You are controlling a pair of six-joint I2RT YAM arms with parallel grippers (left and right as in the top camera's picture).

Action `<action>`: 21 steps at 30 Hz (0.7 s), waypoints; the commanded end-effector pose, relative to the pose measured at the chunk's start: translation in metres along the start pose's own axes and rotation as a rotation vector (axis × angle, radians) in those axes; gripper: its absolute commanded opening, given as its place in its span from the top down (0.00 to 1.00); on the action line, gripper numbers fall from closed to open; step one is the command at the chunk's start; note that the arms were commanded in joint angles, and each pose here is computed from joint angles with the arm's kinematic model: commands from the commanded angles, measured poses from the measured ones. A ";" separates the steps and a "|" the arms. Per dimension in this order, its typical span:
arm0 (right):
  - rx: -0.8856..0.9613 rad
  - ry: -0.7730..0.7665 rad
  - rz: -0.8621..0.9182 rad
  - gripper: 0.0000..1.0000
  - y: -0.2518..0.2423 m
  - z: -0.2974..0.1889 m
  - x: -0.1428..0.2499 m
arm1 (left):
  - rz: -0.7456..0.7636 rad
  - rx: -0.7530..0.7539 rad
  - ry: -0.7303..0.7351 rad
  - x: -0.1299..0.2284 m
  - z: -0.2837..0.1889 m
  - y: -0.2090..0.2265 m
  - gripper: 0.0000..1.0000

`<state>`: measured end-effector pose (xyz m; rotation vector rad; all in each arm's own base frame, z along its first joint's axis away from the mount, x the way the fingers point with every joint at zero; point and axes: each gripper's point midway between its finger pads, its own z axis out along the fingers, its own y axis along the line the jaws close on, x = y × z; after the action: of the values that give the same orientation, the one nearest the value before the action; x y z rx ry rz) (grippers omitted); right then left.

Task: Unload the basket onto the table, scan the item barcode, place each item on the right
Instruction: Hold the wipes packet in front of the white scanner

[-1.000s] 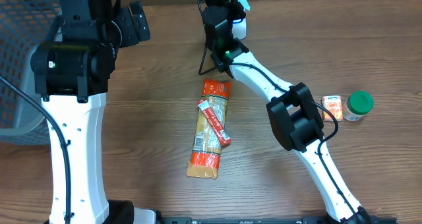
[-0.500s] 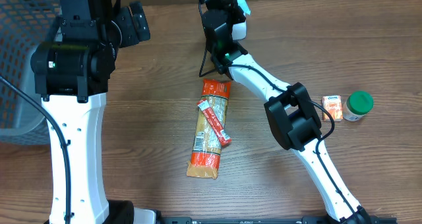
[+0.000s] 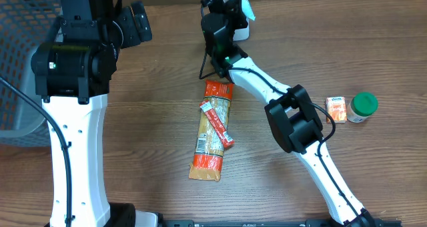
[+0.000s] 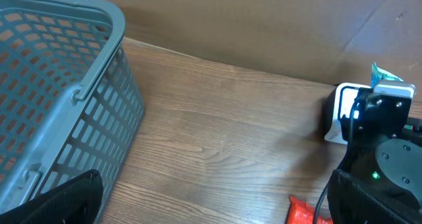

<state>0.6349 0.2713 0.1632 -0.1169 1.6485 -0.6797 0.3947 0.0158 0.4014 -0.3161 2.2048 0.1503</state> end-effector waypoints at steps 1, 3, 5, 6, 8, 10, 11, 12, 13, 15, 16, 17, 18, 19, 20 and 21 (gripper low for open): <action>0.063 -0.010 0.047 0.97 -0.020 -0.009 -0.026 | 0.013 -0.010 -0.014 -0.004 -0.003 0.003 0.00; 0.106 -0.007 0.078 0.97 -0.039 -0.012 -0.040 | 0.013 -0.010 -0.014 -0.004 -0.003 0.004 0.00; 0.151 -0.012 0.121 0.97 -0.067 -0.017 -0.064 | 0.013 -0.010 -0.014 -0.004 -0.003 0.004 0.00; 0.161 -0.012 0.123 0.97 -0.074 -0.019 -0.070 | 0.013 -0.010 -0.014 -0.004 -0.003 0.004 0.00; 0.184 -0.003 0.126 0.97 -0.101 -0.025 -0.092 | 0.013 -0.010 -0.014 -0.004 -0.003 0.004 0.00; 0.173 0.019 0.085 0.97 -0.119 -0.032 -0.105 | 0.013 -0.010 -0.014 -0.004 -0.003 0.004 0.00; 0.164 0.036 0.055 0.97 -0.126 -0.035 -0.109 | 0.013 -0.010 -0.014 -0.004 -0.003 0.004 0.00; 0.156 0.052 0.033 0.97 -0.133 -0.038 -0.111 | 0.013 -0.010 -0.014 -0.004 -0.003 0.004 0.00; 0.145 0.074 0.010 0.97 -0.140 -0.042 -0.113 | 0.013 -0.010 -0.014 -0.004 -0.003 0.004 0.00; 0.122 0.128 -0.007 0.97 -0.155 -0.052 -0.110 | 0.013 -0.010 -0.014 -0.004 -0.003 0.004 0.00; 0.103 0.157 -0.004 0.97 -0.161 -0.057 -0.106 | 0.013 -0.010 -0.014 -0.004 -0.003 0.004 0.00; 0.063 0.188 0.004 0.97 -0.165 -0.062 -0.101 | 0.013 -0.010 -0.014 -0.004 -0.003 0.004 0.00; -0.002 0.227 0.013 0.97 -0.167 -0.069 -0.095 | 0.013 -0.010 -0.014 -0.004 -0.003 0.004 0.00; -0.069 0.265 0.029 0.97 -0.165 -0.075 -0.088 | 0.013 -0.010 -0.014 -0.004 -0.003 0.004 0.00; -0.145 0.321 0.053 0.97 -0.166 -0.083 -0.079 | 0.013 -0.010 -0.014 -0.004 -0.003 0.004 0.00; -0.213 0.383 0.088 0.97 -0.167 -0.092 -0.069 | 0.013 -0.010 -0.014 -0.004 -0.003 0.004 0.00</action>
<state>0.5308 0.2002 0.2958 -0.2656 1.9776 -0.8575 0.3946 0.0159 0.4013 -0.3156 2.2053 0.1506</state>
